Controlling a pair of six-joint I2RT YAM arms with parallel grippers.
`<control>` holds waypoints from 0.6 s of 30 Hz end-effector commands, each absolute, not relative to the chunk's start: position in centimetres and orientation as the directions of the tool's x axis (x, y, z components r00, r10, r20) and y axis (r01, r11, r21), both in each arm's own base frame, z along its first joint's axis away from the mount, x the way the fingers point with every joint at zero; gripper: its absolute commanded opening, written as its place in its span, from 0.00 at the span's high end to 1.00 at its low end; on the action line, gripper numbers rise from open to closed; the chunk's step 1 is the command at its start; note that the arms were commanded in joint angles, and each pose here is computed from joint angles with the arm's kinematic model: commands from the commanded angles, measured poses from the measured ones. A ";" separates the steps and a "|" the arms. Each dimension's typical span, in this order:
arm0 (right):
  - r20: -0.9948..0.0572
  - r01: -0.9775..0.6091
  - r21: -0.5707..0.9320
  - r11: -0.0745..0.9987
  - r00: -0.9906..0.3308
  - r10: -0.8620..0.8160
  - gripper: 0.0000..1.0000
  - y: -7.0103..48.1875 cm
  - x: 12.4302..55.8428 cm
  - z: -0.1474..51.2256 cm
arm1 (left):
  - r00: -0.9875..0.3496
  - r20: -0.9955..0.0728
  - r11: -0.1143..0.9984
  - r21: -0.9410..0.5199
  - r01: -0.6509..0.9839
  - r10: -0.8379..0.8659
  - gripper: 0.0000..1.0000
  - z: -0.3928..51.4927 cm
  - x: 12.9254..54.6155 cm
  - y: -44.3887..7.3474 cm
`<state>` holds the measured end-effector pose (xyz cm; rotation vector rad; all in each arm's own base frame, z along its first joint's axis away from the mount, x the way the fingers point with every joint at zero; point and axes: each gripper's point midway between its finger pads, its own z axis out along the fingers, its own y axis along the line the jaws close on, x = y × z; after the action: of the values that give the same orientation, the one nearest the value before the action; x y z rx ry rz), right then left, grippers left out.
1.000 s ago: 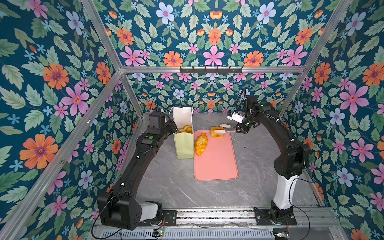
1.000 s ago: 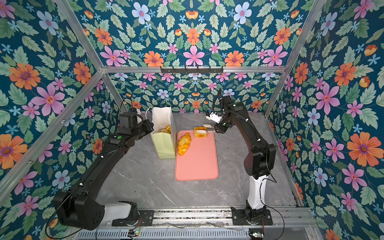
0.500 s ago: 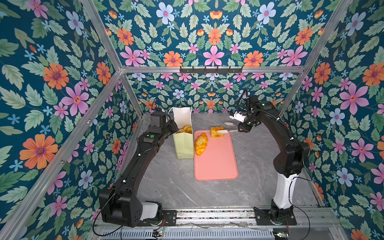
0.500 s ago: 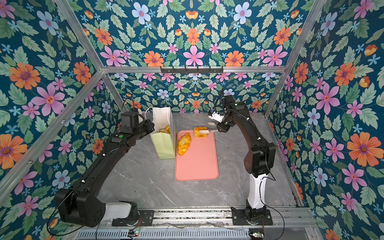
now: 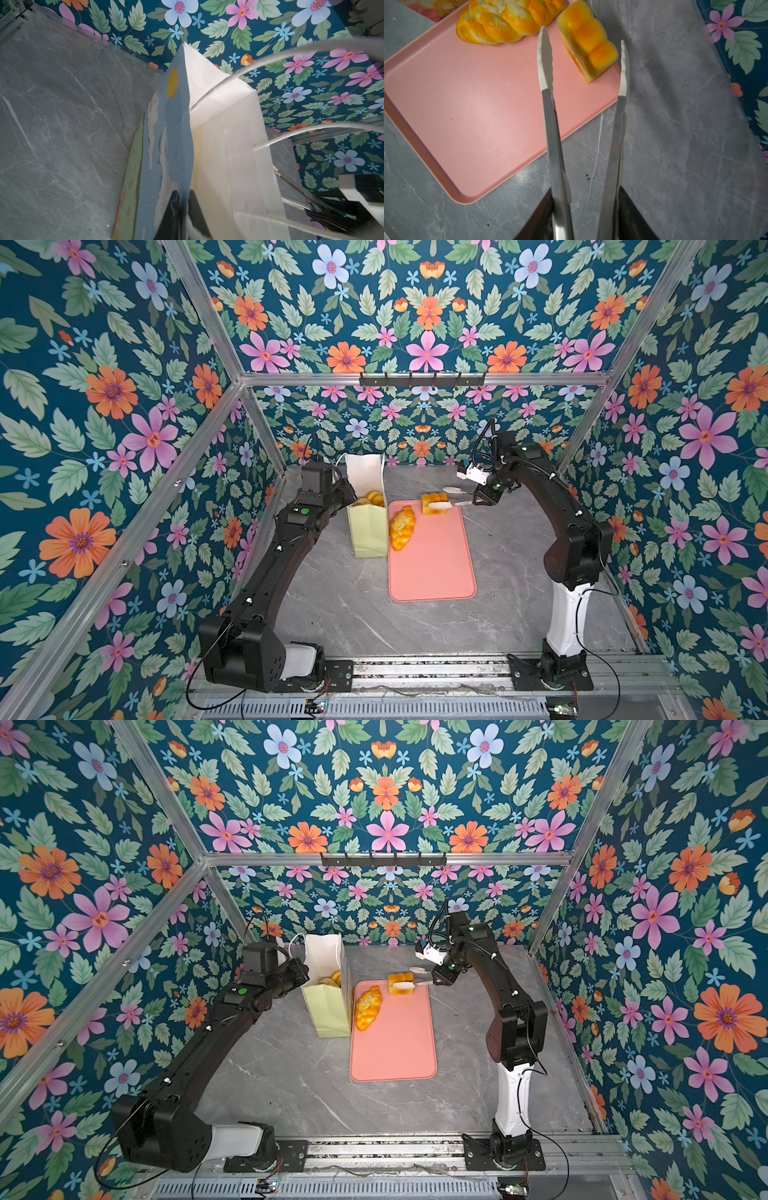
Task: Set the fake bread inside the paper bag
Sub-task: 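Move the open tongs over the sliced yellow loaf on the pink tray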
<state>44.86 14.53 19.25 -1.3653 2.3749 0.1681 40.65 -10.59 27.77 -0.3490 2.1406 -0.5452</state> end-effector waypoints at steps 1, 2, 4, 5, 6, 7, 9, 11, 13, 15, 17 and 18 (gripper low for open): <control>-0.415 -0.864 -0.084 0.497 -0.423 -0.806 0.55 15.1 45.3 19.4 | -0.570 -0.698 0.866 -0.498 -0.050 -0.434 0.88 27.9 40.8 -10.5; -0.416 -0.864 -0.078 0.497 -0.425 -0.804 0.55 15.3 45.4 19.4 | -0.570 -0.698 0.866 -0.498 -0.050 -0.434 0.88 27.9 40.8 -10.5; -0.419 -0.865 -0.072 0.497 -0.426 -0.802 0.54 15.4 45.6 19.3 | -0.569 -0.698 0.865 -0.499 -0.051 -0.436 0.88 28.0 40.8 -10.5; -0.418 -0.863 -0.076 0.499 -0.427 -0.802 0.54 15.4 45.8 19.2 | -0.569 -0.698 0.865 -0.499 -0.051 -0.436 0.89 28.0 40.8 -10.5; -0.413 -0.864 -0.077 0.498 -0.427 -0.804 0.54 15.3 45.8 19.0 | -0.567 -0.699 0.865 -0.499 -0.051 -0.437 0.88 28.1 40.8 -10.4; -0.408 -0.863 -0.080 0.499 -0.428 -0.806 0.54 15.2 45.9 18.9 | -0.567 -0.699 0.865 -0.499 -0.050 -0.436 0.89 28.1 40.8 -10.5; -0.402 -0.864 -0.081 0.496 -0.428 -0.810 0.54 15.2 46.0 18.7 | -0.565 -0.699 0.865 -0.499 -0.051 -0.437 0.88 28.2 40.8 -10.4; -0.397 -0.864 -0.080 0.497 -0.430 -0.811 0.54 15.1 46.1 18.4 | -0.567 -0.698 0.865 -0.499 -0.051 -0.436 0.89 28.1 40.9 -10.5; -0.400 -0.867 -0.072 0.494 -0.428 -0.810 0.54 15.3 46.1 18.3 | -0.568 -0.697 0.865 -0.500 -0.051 -0.437 0.88 28.1 41.0 -10.5; -0.404 -0.869 -0.064 0.491 -0.427 -0.809 0.54 15.4 46.0 18.2 | -0.570 -0.696 0.864 -0.501 -0.051 -0.437 0.89 28.1 41.1 -10.6; -0.406 -0.872 -0.049 0.486 -0.427 -0.808 0.54 15.6 45.8 18.1 | -0.572 -0.694 0.864 -0.501 -0.052 -0.437 0.89 27.9 41.1 -10.6; -0.406 -0.873 -0.036 0.486 -0.432 -0.805 0.54 15.7 45.7 18.0 | -0.572 -0.694 0.863 -0.502 -0.051 -0.438 0.89 27.9 41.2 -10.7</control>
<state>46.31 15.09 18.03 -1.3784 2.3750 0.1900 40.94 -10.65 27.61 -0.3514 2.1450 -0.5440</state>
